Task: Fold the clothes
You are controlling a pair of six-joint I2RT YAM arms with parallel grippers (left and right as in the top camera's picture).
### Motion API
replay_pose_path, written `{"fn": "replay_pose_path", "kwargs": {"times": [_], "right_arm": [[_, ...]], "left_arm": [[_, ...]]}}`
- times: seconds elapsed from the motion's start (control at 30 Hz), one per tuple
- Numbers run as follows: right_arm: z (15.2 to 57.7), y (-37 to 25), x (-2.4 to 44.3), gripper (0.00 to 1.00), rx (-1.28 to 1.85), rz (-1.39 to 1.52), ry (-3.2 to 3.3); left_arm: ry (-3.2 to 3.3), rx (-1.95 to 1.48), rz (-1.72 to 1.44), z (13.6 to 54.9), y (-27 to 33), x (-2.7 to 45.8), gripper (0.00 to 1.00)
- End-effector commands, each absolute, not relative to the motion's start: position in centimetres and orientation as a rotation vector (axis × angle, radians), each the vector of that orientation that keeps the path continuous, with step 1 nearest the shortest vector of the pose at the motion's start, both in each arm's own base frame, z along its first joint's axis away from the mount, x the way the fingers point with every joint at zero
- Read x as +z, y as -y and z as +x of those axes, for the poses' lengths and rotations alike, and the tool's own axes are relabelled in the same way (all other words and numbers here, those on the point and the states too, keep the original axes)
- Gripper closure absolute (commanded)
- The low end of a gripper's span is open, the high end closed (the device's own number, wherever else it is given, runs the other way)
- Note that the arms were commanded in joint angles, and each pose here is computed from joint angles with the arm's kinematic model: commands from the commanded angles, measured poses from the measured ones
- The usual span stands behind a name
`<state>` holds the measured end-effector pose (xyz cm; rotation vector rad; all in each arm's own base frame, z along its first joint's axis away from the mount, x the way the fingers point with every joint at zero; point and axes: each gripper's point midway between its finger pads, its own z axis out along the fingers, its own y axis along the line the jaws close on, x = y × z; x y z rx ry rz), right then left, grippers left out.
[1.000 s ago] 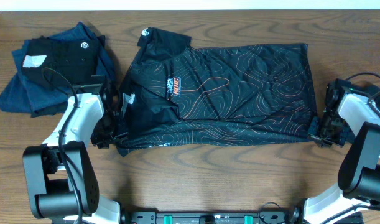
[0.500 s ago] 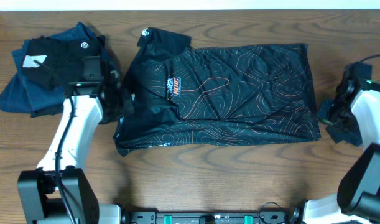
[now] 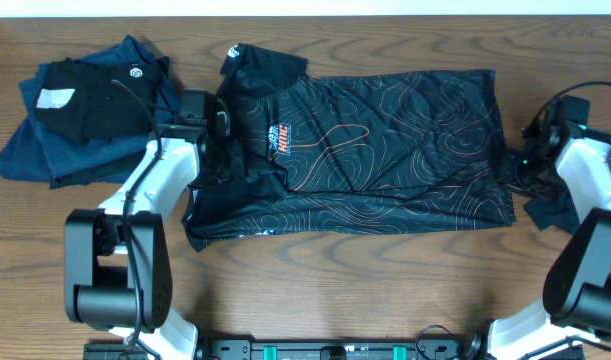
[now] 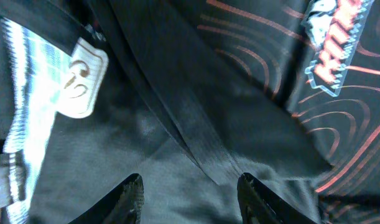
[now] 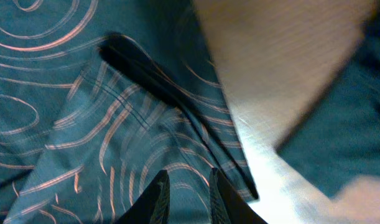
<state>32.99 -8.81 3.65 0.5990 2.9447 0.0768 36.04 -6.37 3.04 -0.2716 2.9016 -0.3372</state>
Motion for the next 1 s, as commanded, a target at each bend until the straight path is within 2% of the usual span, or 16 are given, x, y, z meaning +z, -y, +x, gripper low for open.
{"fn": "replay_pose_path", "kwargs": {"times": [0.0, 0.17, 0.5, 0.7, 0.83, 0.97], "right_arm": [[33.7, 7.0, 2.7, 0.79, 0.137, 0.493, -2.97], [34.8, 7.3, 1.8, 0.65, 0.059, 0.436, -2.957], [36.8, 7.8, 2.0, 0.6, 0.02, 0.313, -2.889], [36.7, 7.7, 1.5, 0.53, 0.019, 0.241, -2.909], [36.6, 7.0, 0.7, 0.53, 0.079, 0.222, -2.928], [36.4, 6.9, -0.3, 0.59, 0.088, 0.201, -2.951]], "left_arm": [[-2.904, -0.349, -0.25, 36.3, 6.6, 2.8, 0.49], [-2.907, -0.348, -0.251, 36.2, 6.6, 2.8, 0.49], [-2.911, -0.348, -0.252, 36.1, 6.6, 2.8, 0.49], [-2.911, -0.348, -0.252, 36.1, 6.6, 2.8, 0.49], [-2.91, -0.348, -0.252, 36.1, 6.6, 2.8, 0.49], [-2.91, -0.348, -0.252, 36.1, 6.6, 2.8, 0.49]]}}
